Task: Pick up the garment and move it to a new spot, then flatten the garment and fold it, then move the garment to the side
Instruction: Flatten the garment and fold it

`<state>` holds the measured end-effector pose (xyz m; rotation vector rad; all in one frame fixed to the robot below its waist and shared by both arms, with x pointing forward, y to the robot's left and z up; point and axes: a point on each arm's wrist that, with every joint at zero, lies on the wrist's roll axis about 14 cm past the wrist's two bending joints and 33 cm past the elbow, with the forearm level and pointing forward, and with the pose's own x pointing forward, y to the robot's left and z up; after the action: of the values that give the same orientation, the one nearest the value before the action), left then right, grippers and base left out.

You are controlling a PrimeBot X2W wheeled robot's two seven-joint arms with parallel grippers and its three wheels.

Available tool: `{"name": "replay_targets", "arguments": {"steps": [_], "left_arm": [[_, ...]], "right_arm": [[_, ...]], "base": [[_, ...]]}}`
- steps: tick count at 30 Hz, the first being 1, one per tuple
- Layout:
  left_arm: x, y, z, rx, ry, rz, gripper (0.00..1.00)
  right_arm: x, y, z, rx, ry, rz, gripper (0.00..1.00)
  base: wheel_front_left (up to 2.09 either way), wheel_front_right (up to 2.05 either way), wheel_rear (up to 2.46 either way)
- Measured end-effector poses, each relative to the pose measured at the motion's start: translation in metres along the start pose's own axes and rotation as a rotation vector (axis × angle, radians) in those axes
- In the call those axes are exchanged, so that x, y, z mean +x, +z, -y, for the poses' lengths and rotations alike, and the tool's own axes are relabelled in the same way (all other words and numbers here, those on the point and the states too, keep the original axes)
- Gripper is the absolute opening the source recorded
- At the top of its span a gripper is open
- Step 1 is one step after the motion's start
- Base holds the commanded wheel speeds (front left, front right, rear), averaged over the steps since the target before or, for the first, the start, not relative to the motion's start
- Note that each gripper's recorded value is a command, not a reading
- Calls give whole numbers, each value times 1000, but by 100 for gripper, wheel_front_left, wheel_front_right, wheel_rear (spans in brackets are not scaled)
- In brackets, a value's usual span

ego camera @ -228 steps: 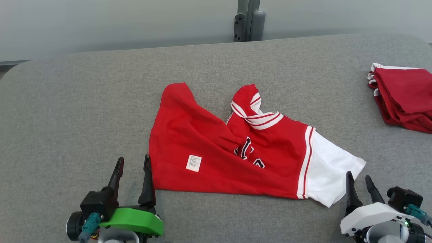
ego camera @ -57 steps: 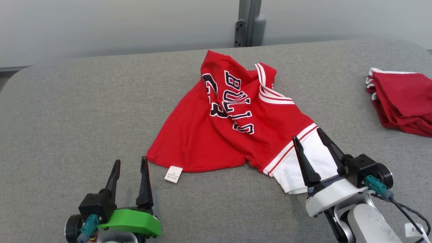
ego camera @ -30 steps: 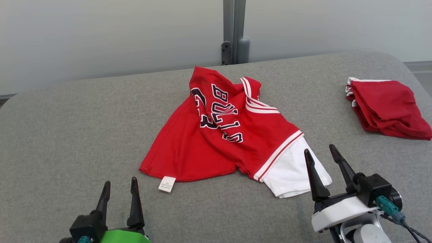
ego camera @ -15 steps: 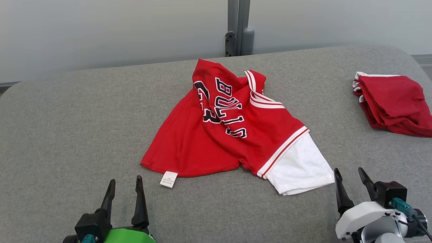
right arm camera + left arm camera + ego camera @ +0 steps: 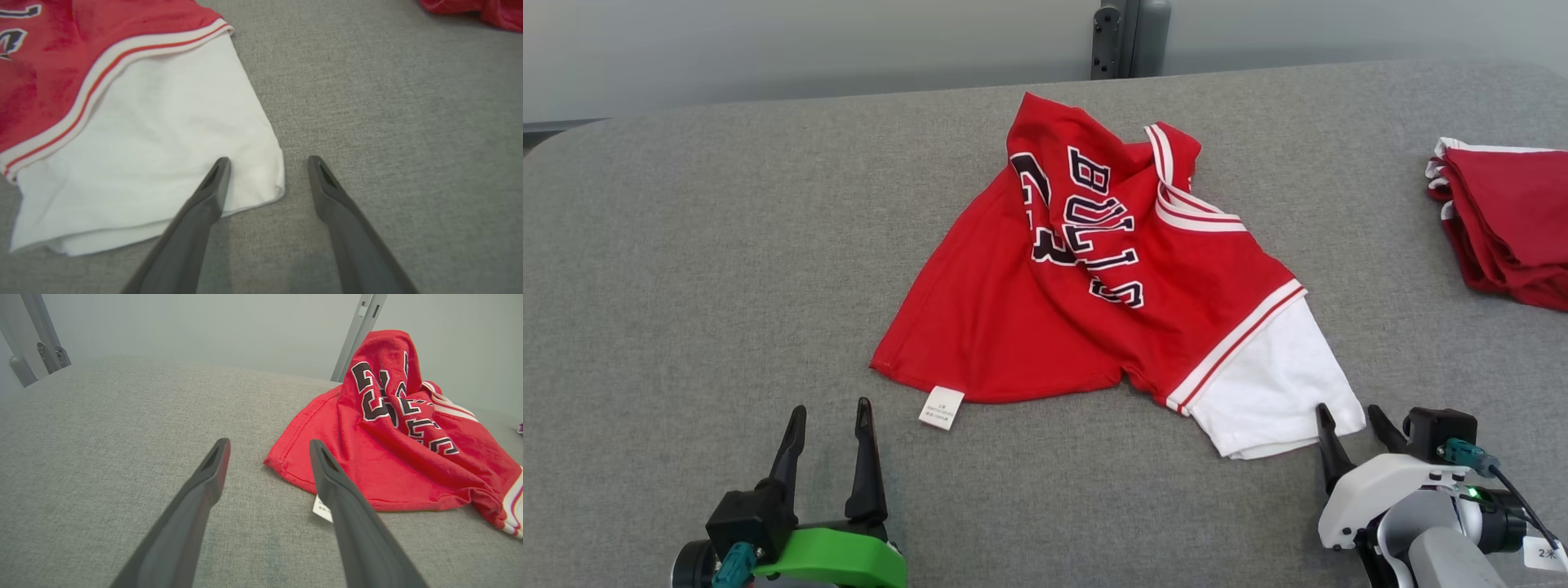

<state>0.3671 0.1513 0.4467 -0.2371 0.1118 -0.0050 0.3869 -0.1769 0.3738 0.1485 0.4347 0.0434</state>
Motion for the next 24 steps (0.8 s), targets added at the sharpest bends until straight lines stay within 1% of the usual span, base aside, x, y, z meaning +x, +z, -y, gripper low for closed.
{"name": "replay_targets", "arguments": {"steps": [1, 2, 6, 11, 17, 21, 24], "left_arm": [[0, -1, -1, 0, 4, -3, 100], [0, -2, -2, 0, 7, -5, 100], [0, 1, -1, 0, 3, 2, 100], [1, 2, 9, -1, -30, 7, 100], [-4, -31, 29, -27, -98, -116, 100], [5, -38, 40, -46, -123, -160, 100], [12, -46, 41, -54, -114, -205, 100]], "right_arm": [[2, 0, -3, 6, 8, -2, 34], [3, 0, -5, 8, 17, -3, 0], [1, 5, -13, 28, 42, 16, 0], [-5, 36, -6, 28, 37, 123, 0], [-22, 72, 14, 19, -6, 247, 0], [-36, 82, 26, 15, -40, 282, 0], [-45, 83, 35, 15, -68, 290, 0]], "base": [[0, 0, 0], [0, 0, 0], [0, 0, 0], [0, 0, 0], [0, 0, 0], [0, 0, 0], [0, 0, 0]]}}
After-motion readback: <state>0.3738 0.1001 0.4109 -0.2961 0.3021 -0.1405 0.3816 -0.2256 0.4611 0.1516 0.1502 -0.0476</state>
